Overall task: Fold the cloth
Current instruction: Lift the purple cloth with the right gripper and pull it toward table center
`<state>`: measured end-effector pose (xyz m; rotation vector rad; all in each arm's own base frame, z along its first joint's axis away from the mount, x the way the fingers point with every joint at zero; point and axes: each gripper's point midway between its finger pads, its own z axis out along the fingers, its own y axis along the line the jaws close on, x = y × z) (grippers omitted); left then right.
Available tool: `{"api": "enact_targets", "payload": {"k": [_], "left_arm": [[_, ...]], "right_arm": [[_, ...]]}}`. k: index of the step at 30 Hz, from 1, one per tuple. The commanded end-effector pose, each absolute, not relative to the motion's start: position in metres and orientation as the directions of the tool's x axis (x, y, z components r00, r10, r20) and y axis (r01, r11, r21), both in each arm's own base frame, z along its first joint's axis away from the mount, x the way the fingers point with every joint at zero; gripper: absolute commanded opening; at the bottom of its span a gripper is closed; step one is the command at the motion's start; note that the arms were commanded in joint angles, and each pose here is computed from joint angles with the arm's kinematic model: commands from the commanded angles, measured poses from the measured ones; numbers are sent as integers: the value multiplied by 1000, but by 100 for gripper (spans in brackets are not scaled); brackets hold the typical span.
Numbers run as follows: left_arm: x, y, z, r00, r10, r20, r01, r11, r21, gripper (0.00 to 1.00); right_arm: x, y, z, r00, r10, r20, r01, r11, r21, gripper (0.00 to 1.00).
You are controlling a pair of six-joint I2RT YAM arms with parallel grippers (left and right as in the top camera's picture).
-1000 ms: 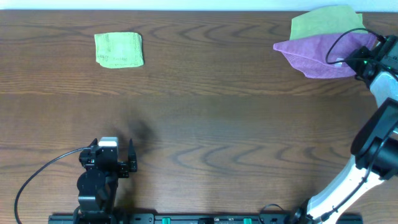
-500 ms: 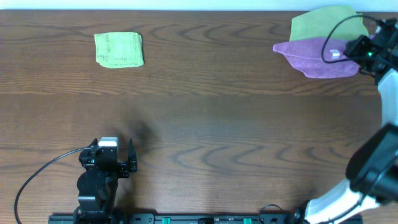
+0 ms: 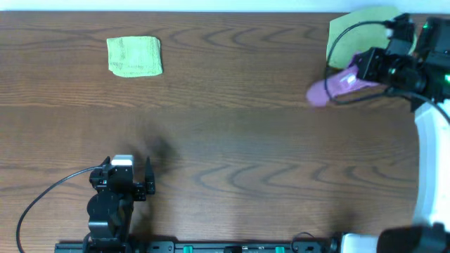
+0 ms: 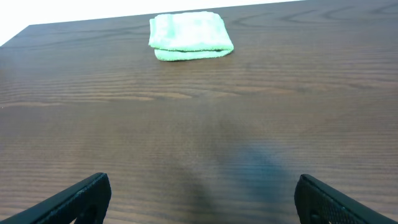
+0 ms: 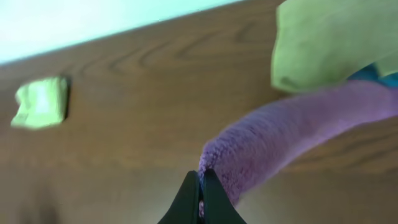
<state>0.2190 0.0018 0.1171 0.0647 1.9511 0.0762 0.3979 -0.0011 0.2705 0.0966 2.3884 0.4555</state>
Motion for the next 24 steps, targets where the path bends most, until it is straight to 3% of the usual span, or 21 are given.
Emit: {"api": "enact_targets", "payload": {"k": [1,6,14,24], "left_arm": [[219,4,109,-388,95,-917,5,995,101,95],[219,4,109,-388,95,-917,5,995,101,95],[219,4,109,-388,95,-917,5,995,101,96],[219,4,109,-388,95,-917,5,995,101,96]], "right_arm": [[374,27,298,-731,77,-678,-181,936,301,1],[342,81,314,-727,-22,-686,-336,882,329,1],[303,193,334,-676,-164,-719,-599,690,405,1],[248,279,337,-605,-315,-732,-763,491,420,1]]}}
